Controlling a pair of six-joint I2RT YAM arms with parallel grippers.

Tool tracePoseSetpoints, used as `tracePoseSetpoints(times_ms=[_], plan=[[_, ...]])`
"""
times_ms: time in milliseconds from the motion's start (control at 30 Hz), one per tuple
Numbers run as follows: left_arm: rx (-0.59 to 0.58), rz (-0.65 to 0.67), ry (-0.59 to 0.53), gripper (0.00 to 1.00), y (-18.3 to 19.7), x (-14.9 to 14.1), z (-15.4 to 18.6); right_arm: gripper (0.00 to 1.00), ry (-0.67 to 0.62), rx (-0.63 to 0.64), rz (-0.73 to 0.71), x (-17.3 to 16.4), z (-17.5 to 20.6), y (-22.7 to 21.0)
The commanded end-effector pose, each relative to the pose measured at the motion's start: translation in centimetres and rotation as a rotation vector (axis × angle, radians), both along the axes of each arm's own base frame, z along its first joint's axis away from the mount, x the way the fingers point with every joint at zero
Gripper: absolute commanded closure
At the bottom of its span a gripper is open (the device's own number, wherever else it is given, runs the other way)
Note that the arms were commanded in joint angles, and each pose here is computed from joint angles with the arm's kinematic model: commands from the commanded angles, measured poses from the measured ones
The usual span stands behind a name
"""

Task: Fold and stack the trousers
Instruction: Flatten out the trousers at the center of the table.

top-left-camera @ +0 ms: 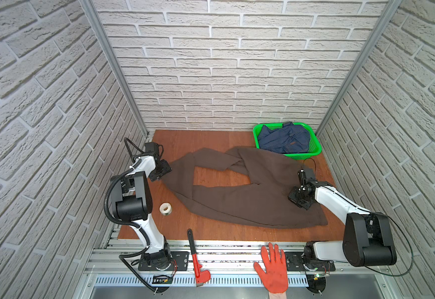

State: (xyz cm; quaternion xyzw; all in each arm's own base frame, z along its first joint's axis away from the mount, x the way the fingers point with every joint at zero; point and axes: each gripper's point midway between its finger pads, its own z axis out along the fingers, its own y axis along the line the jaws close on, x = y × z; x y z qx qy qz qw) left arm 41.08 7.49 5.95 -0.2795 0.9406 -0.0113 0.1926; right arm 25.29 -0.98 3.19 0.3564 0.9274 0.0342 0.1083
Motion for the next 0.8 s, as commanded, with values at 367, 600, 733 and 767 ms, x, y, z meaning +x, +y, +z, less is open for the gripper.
tracePoseSetpoints(times_ms=[367,600,733,767], plan=[[-0.019,-0.012,-0.035,0.56,0.2,2.0,-0.5,0.74,-0.072,-0.02,0.057,0.5,2.7,0.5],[-0.025,-0.017,-0.052,0.81,0.2,2.7,-0.1,0.74,-0.066,-0.019,0.059,0.5,2.5,0.5],[-0.026,-0.026,-0.083,0.9,0.1,3.1,1.1,0.74,-0.065,-0.015,0.058,0.5,2.4,0.6],[-0.029,-0.026,-0.097,0.92,0.0,3.1,1.5,0.74,-0.066,-0.015,0.058,0.5,2.5,0.6]])
